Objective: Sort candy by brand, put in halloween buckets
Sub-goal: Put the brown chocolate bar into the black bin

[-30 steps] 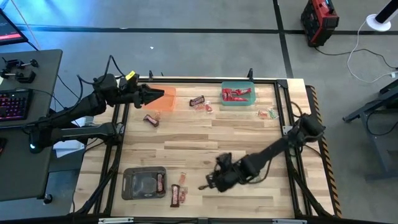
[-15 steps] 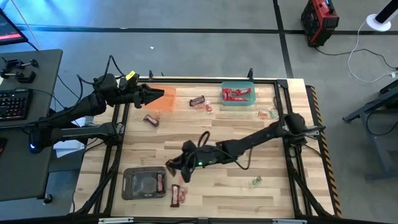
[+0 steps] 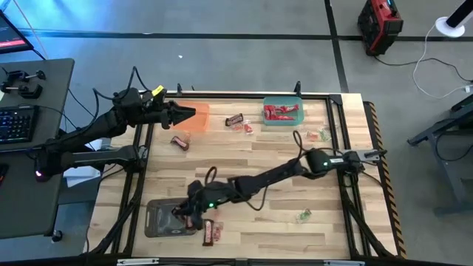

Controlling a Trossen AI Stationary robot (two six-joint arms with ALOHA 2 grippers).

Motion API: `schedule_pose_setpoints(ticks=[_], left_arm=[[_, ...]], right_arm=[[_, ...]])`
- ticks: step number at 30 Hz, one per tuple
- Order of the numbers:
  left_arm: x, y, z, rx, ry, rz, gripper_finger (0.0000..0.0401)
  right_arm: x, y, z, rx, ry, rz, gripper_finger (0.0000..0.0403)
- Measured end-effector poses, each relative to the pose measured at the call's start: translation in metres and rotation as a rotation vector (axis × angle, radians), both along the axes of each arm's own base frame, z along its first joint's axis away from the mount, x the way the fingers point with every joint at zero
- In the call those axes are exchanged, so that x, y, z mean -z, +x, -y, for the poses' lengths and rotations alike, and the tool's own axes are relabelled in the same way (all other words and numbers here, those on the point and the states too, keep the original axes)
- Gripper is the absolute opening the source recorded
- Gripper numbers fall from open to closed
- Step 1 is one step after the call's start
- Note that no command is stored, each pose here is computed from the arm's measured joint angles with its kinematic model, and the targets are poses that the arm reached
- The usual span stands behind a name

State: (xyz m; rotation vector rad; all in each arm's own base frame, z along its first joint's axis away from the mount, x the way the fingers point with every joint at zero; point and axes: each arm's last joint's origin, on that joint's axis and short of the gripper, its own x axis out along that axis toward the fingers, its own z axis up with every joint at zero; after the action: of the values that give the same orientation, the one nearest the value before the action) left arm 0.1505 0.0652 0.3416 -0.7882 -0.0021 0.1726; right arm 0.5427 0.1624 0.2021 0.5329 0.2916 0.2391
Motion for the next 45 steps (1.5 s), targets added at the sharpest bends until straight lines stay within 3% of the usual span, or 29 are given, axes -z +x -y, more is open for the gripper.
schedule_pose_setpoints(ticks=[6,15,22,27,36,41,45], left_arm=[[0.0,0.0,0.0,0.0,0.0,0.001,0.0188],[0.0,0.0,0.0,0.006,-0.001,0.001,0.0188],[0.0,0.0,0.0,0.009,0.004,0.0,0.0188],[0.003,0.0,0.0,0.015,0.053,-0.037,0.0188],[0.021,-0.003,0.002,0.04,0.071,-0.222,0.0188],[0.028,-0.002,0.007,0.083,0.078,-0.291,0.0188],[0.031,0.008,0.011,0.138,0.124,-0.313,0.0188]], right_arm=[[-0.004,0.006,0.001,0.006,-0.065,-0.212,0.0099],[-0.026,0.006,0.0,-0.107,-0.064,-0.212,0.0221],[-0.052,-0.006,0.012,-0.161,-0.105,-0.294,0.0244],[-0.072,-0.032,0.037,-0.148,-0.215,-0.49,0.0243],[-0.051,-0.099,0.048,-0.304,-0.546,-1.108,0.0242],[-0.036,-0.135,0.051,-0.36,-0.504,-1.153,0.0242],[-0.031,-0.196,0.07,-0.211,-0.362,-1.153,0.0242]])
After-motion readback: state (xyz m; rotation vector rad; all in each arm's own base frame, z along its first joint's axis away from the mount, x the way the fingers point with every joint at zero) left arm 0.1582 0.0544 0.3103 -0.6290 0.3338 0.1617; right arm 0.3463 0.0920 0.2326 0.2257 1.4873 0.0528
